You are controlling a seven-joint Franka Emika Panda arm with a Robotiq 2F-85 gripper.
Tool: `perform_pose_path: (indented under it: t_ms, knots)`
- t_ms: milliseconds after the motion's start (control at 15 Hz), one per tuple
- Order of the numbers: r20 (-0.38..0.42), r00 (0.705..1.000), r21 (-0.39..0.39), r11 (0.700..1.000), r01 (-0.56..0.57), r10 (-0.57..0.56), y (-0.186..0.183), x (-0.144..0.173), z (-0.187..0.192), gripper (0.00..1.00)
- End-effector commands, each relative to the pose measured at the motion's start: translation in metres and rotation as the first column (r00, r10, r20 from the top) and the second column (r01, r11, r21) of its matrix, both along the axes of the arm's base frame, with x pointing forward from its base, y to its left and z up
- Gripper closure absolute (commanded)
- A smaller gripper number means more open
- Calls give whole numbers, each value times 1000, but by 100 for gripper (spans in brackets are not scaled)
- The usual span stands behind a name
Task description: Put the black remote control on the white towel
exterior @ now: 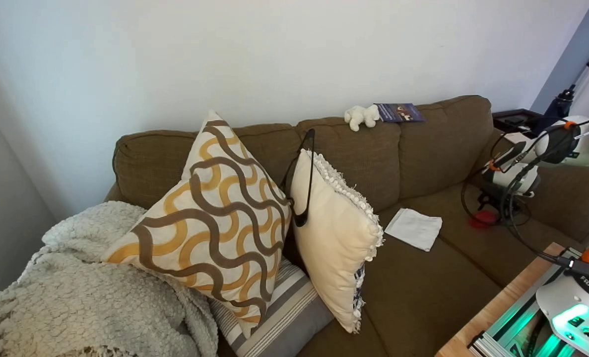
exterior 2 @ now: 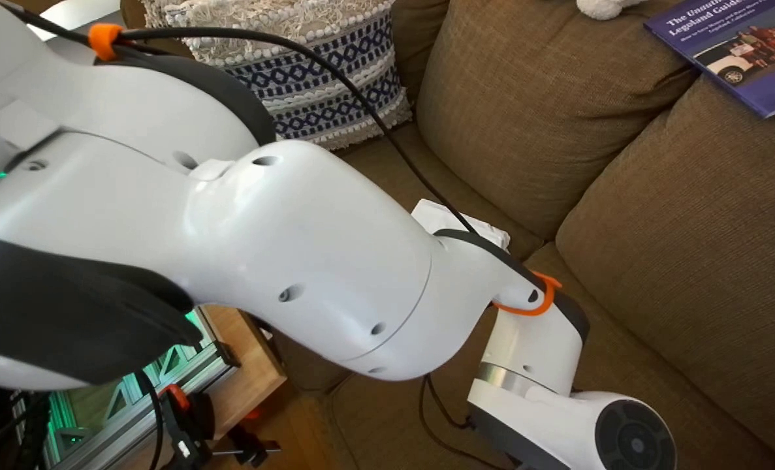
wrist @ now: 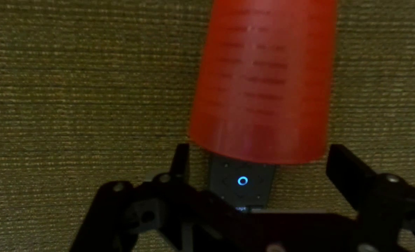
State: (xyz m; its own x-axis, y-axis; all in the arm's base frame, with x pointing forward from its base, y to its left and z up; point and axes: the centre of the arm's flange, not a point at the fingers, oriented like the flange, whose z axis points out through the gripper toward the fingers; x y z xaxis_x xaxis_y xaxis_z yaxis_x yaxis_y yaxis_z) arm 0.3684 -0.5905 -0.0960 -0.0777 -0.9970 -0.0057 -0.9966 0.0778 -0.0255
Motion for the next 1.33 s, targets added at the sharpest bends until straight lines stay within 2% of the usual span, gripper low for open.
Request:
perform_pose_path:
  t_ms: [0, 200, 267, 467, 533, 733, 1000, 1267]
  knots:
    - [5, 1000, 1, 1000, -12, 12, -9, 9, -40, 0]
    - [1, 1000, -5, 1000, -14, 14, -3, 10, -53, 0]
    - [-4, 1000, -11, 1000, -13, 13, -1, 11, -57, 19]
    - [-4, 1000, -34, 999, -14, 14, 3, 12, -61, 42]
    - [-2, 1000, -51, 999, -13, 13, 2, 12, -60, 47]
    - [5, 1000, -77, 997, -10, 11, 1, 12, -57, 51]
    - [-2, 1000, -116, 993, -29, 29, 5, 11, -49, 51]
    - [-21, 992, -80, 989, -128, 126, 48, 16, -34, 51]
